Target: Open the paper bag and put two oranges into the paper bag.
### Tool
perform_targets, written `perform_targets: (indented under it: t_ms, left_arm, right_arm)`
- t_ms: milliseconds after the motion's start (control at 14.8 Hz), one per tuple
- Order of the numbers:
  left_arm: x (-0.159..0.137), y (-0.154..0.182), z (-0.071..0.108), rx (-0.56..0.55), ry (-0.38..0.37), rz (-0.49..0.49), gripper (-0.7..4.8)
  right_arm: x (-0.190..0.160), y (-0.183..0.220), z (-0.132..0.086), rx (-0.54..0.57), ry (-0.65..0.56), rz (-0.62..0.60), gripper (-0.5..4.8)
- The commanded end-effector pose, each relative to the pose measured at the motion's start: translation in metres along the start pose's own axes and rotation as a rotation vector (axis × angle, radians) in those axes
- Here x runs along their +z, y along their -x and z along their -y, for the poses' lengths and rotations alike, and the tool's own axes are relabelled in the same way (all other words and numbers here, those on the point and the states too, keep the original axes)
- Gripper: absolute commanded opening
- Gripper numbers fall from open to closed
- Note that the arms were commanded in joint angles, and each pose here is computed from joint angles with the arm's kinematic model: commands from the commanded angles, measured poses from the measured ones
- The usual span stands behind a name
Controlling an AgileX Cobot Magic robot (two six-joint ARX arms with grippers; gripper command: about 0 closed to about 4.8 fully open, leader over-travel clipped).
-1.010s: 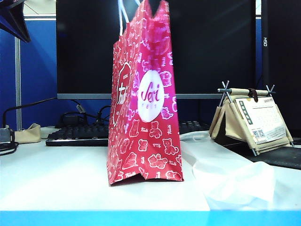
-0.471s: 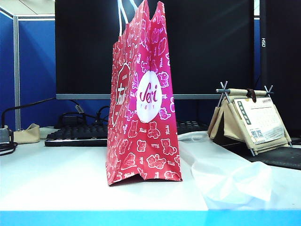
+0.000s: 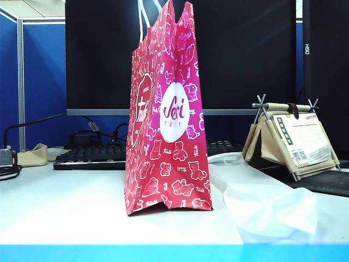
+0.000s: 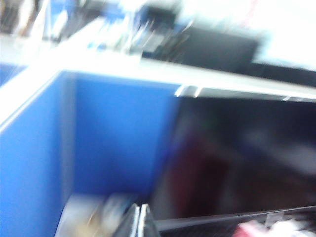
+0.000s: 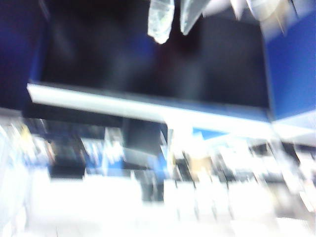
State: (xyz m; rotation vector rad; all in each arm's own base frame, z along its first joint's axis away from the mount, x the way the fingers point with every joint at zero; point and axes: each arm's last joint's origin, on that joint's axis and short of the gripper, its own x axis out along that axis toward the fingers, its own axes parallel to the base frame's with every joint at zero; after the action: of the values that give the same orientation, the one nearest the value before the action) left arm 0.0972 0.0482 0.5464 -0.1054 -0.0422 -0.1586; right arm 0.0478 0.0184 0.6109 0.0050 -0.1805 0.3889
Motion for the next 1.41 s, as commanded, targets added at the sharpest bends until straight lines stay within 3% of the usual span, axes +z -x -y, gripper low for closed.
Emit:
perform_targets:
  t_ms: [67,202,337,471,606,741,876,1010,1078,1145,1212,1414]
  left_arm:
    - [0.004,0.021,0.024,-0.029,0.003,0.064,0.17]
    - [-0.017,0.029,0.038,-0.134,0.034,0.071,0.16]
    - [-0.056,0.04,0.051,-0.259,0.044,0.062,0.07]
    - [-0.095,0.065,0.061,-0.304,-0.005,0.124,-0.06]
    - [-0.127,0.086,0.067,-0.306,-0.073,0.135,-0.06]
    - [-0.176,0.099,0.064,-0.354,-0.077,0.081,-0.06]
    - [-0.22,0.092,0.051,-0.206,-0.035,0.064,-0.06]
    - [-0.255,0.075,0.044,-0.232,-0.005,-0.021,-0.06]
    - [-0.269,0.067,0.041,-0.206,0.006,-0.062,-0.06]
    - [-0.283,0.052,0.039,-0.155,0.071,-0.022,-0.06]
    - [-0.29,0.047,0.035,-0.058,0.141,-0.021,-0.06]
    - [-0.333,0.03,0.027,0.097,0.168,-0.118,-0.06]
  right_arm:
    - [-0.026,-0.017,0.003,-0.08,0.041,-0.179,0.35]
    - [-0.038,-0.03,0.003,-0.059,0.028,-0.149,0.35]
    - [-0.055,-0.039,0.001,-0.006,-0.043,-0.093,0.35]
    - [-0.085,-0.041,0.0,0.004,-0.04,-0.088,0.35]
    - [-0.126,-0.032,-0.001,0.007,-0.016,-0.132,0.35]
    - [-0.189,0.001,-0.004,0.004,-0.051,-0.08,0.35]
    - [-0.254,0.046,-0.007,-0.022,-0.194,0.123,0.35]
    - [-0.301,0.068,-0.008,-0.033,-0.269,0.211,0.35]
    - [-0.318,0.059,-0.008,-0.057,-0.282,0.159,0.35]
    - [-0.345,0.041,-0.008,-0.034,-0.336,0.004,0.35]
    - [-0.357,0.036,-0.008,-0.047,-0.378,-0.043,0.35]
    - [-0.4,0.028,-0.008,-0.097,-0.39,-0.179,0.35]
